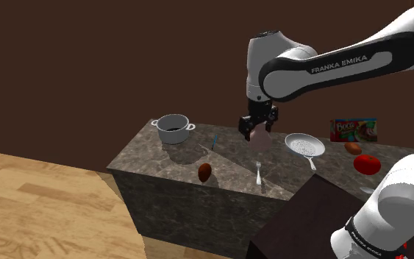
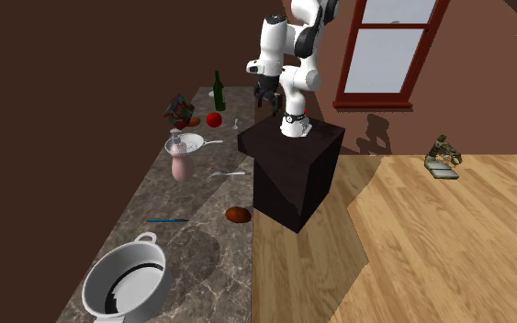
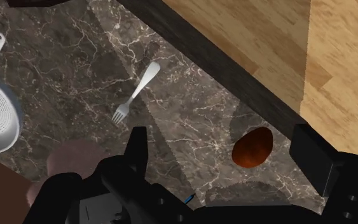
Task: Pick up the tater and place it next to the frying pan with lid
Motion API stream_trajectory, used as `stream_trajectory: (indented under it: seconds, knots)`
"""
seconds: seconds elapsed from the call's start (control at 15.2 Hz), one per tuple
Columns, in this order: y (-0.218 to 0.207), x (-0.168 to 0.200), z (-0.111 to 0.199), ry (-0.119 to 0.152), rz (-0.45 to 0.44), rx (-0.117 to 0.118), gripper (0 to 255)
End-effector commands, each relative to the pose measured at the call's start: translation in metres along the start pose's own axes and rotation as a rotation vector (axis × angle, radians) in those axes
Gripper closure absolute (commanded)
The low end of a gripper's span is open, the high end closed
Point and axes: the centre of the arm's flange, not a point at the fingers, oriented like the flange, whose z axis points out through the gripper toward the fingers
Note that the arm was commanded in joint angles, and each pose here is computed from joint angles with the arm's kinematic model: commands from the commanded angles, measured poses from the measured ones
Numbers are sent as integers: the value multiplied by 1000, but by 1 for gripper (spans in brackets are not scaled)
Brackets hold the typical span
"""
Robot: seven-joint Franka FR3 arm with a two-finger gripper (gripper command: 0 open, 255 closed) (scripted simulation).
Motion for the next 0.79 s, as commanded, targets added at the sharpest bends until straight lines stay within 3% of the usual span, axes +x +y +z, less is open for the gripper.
stream_trajectory:
  seconds: [0.0,0.73]
  knots:
    - [-19,14,16,-11,43,-10,0]
    - [-103,99,116,-74,263,-69,0]
